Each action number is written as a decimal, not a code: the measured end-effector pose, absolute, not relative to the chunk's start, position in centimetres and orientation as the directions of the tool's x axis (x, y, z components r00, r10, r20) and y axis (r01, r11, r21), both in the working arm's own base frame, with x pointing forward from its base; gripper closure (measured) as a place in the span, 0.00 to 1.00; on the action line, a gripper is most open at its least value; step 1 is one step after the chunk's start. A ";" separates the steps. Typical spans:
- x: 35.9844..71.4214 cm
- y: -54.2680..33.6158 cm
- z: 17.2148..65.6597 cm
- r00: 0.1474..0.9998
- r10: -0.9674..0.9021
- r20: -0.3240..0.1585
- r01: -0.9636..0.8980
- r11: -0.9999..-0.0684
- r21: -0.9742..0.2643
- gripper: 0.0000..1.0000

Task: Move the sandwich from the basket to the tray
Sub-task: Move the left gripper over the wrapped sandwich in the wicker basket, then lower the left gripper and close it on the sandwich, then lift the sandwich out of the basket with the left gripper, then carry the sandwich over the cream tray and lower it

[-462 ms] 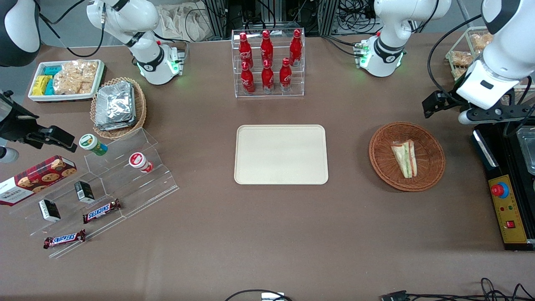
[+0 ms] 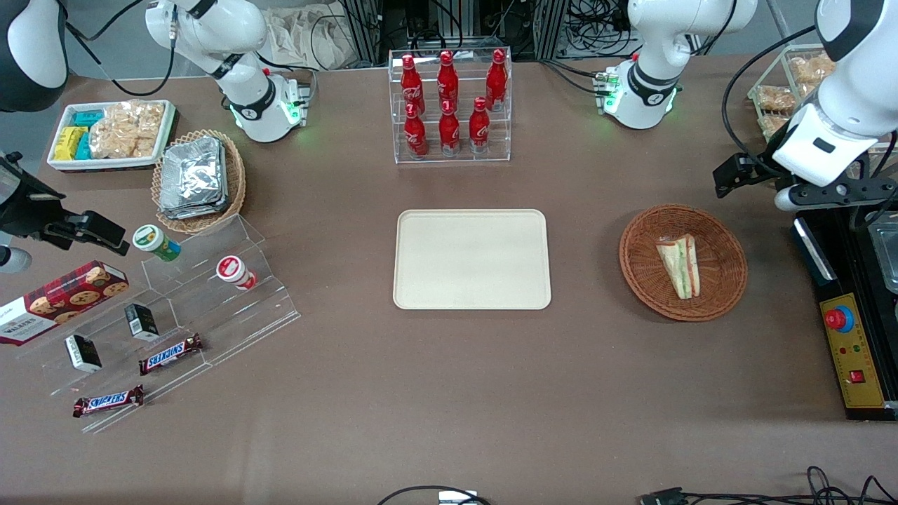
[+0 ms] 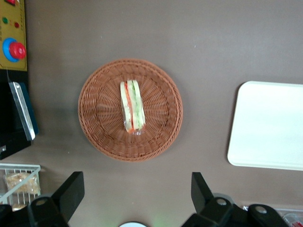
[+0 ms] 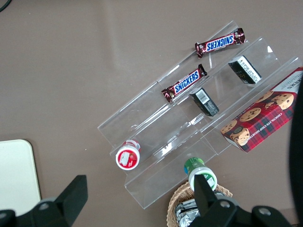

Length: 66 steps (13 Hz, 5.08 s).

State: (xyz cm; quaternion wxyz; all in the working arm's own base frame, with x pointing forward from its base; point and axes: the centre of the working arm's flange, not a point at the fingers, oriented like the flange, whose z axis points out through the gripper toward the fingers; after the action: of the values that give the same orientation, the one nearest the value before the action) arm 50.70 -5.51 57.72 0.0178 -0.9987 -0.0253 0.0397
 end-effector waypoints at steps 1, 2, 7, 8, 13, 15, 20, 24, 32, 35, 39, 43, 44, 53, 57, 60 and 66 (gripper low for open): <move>50.7 -5.5 56.5 0.995 0.052 -0.087 0.049 -0.998 -0.038 0.00; 50.9 -5.5 54.6 0.995 0.052 -0.081 0.049 -0.998 -0.037 0.00; 50.4 -2.9 39.8 0.995 0.097 -0.015 0.097 -0.995 -0.018 0.00; 50.2 -1.8 36.9 0.993 0.116 -0.002 0.116 -0.993 -0.015 0.00; 49.8 -0.9 26.8 0.991 0.133 0.029 0.133 -0.991 -0.020 0.00; 49.8 -0.8 25.6 0.991 0.135 0.022 0.136 -0.990 -0.023 0.00; 49.5 -0.7 24.4 0.991 0.137 0.000 0.137 -0.990 -0.028 0.00; 49.1 -0.7 23.8 0.990 0.136 0.028 0.136 -0.990 -0.023 0.32; 48.6 -0.7 25.1 0.991 0.135 0.020 0.135 -0.991 -0.021 0.82; 48.1 -1.1 34.2 0.990 0.132 -0.059 0.131 -0.991 -0.020 0.82; 48.8 -1.3 51.3 0.987 0.124 -0.105 0.122 -0.992 -0.021 0.82; 50.7 -6.3 59.7 0.994 0.041 -0.098 0.038 -0.999 -0.037 0.82; 51.1 -8.4 60.1 0.995 0.015 -0.094 0.011 -0.999 -0.040 0.82; 46.0 -37.4 53.5 0.986 0.094 -0.142 0.080 -0.992 -0.096 0.82; 47.9 -38.0 43.5 0.992 0.082 -0.098 0.078 -0.996 -0.045 0.82; 46.8 -37.8 33.7 0.997 0.029 -0.069 0.027 -0.999 -0.039 0.82; 48.3 -36.0 23.7 0.999 -0.012 -0.051 -0.013 -1.000 -0.017 0.82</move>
State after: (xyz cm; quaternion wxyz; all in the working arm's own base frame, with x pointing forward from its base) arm 48.31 -35.97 23.73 0.0088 -0.9996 0.0062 0.0256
